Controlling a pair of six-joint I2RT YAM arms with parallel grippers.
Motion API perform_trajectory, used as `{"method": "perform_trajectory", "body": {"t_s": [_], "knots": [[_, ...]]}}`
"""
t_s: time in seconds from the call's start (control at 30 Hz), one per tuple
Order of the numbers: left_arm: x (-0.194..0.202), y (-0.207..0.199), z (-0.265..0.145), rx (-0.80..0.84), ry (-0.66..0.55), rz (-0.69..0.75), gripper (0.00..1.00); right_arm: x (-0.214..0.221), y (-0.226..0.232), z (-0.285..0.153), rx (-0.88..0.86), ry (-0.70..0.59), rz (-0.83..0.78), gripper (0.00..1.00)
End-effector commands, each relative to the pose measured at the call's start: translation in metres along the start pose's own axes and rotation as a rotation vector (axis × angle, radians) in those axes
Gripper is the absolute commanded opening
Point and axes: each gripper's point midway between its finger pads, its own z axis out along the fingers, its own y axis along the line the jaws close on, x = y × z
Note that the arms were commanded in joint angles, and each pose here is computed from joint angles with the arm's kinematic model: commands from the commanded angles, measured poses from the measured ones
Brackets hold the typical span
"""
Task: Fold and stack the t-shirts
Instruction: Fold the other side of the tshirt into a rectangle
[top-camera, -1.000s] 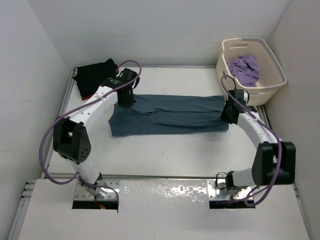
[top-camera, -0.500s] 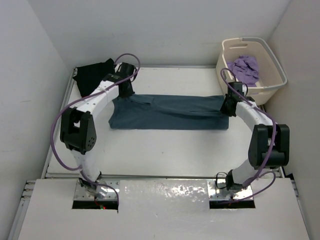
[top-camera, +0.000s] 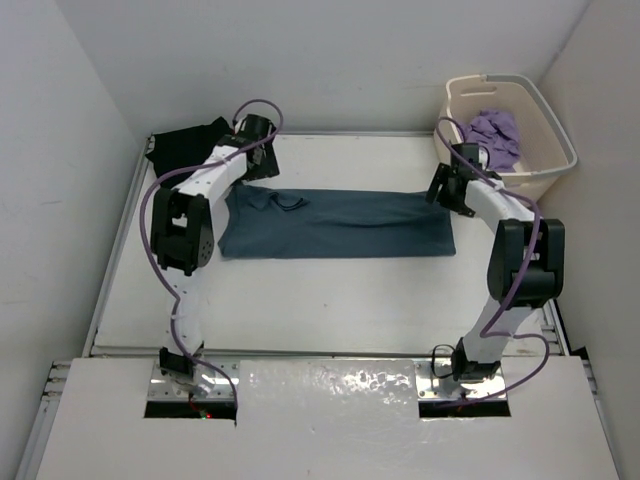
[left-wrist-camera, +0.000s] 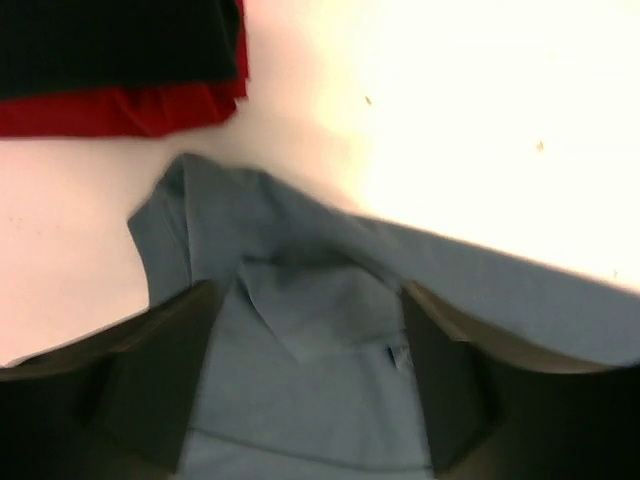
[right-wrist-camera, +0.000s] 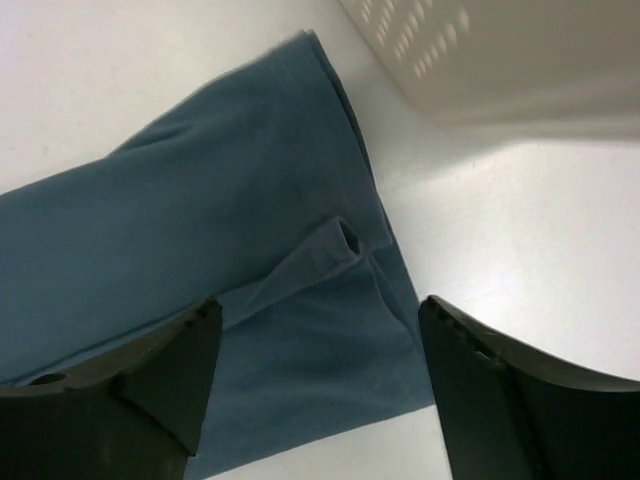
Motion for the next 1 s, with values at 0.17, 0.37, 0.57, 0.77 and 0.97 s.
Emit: {"method": "perform_trajectory", "body": {"t_s": [0.17, 0.37, 0.57, 0.77, 0.97], "knots": [[-0.032, -0.004, -0.032, 0.126, -0.076, -0.091, 0.83, -0.017, 0.044, -0.04, -0.226, -0.105, -0.096, 0.99], [0.007, -0.017, -0.047, 0.277, -0.019, -0.124, 0.85, 0.014, 0.072, -0.056, -0.323, -0.086, -0.203, 0.99], [0.053, -0.049, -0.057, 0.388, 0.057, -0.068, 0.86, 0.05, 0.096, -0.044, -0.368, -0.025, -0.235, 0.99], [0.062, -0.062, -0.03, 0.386, 0.084, -0.051, 0.86, 0.062, 0.107, -0.025, -0.397, 0.015, -0.226, 0.99], [0.047, -0.071, 0.009, 0.33, 0.064, -0.033, 0.86, 0.069, 0.108, -0.011, -0.385, 0.047, -0.236, 0.99]]}}
